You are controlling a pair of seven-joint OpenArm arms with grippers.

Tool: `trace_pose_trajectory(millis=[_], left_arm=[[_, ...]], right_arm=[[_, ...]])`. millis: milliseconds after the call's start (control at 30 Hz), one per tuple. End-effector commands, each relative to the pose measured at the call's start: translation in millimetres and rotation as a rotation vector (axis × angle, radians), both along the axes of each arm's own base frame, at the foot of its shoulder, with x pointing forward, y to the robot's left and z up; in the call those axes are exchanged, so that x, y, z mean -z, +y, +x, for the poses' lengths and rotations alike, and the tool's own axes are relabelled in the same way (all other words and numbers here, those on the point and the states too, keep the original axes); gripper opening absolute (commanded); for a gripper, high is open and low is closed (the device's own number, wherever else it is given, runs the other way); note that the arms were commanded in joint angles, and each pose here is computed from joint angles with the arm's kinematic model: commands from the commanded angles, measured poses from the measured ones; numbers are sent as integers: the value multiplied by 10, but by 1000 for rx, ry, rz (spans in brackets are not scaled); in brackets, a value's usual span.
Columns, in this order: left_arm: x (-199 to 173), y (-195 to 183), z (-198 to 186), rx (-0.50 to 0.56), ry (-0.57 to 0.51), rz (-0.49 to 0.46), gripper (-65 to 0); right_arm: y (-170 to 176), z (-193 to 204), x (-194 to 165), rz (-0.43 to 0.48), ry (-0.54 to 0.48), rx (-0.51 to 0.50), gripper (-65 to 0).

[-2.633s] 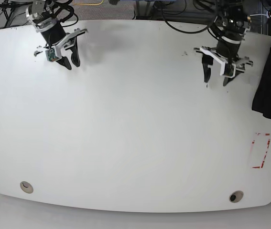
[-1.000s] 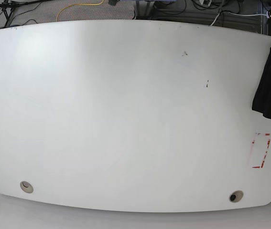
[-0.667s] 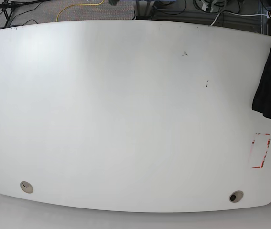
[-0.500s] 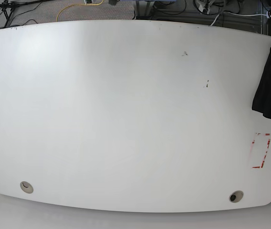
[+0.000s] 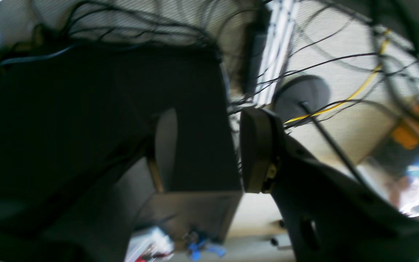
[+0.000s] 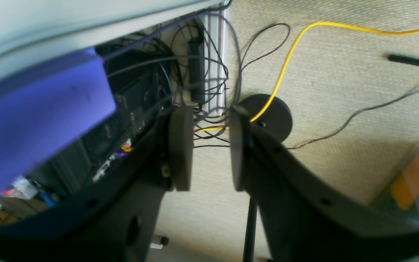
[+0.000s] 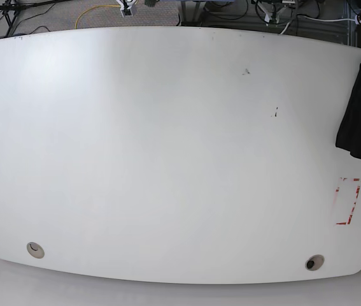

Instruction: Fold the T-shirt properly

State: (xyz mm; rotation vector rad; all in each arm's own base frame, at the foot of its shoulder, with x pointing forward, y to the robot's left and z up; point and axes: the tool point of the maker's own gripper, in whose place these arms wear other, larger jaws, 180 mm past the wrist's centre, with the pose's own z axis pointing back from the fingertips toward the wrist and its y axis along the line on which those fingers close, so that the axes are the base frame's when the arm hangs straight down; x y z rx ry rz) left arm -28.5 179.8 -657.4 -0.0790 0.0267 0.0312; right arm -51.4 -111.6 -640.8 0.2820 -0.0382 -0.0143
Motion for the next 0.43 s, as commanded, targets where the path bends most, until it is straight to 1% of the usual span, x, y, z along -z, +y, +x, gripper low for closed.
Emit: trace_pose_trajectory(millis=[0, 400], left_arm=[[-7, 56, -63, 3, 20, 8, -396], [-6, 45, -66, 3, 20, 6, -396]], right_arm=[[-14, -13, 2, 4, 3, 3, -484], [-14, 29, 5, 4, -4, 3, -484]])
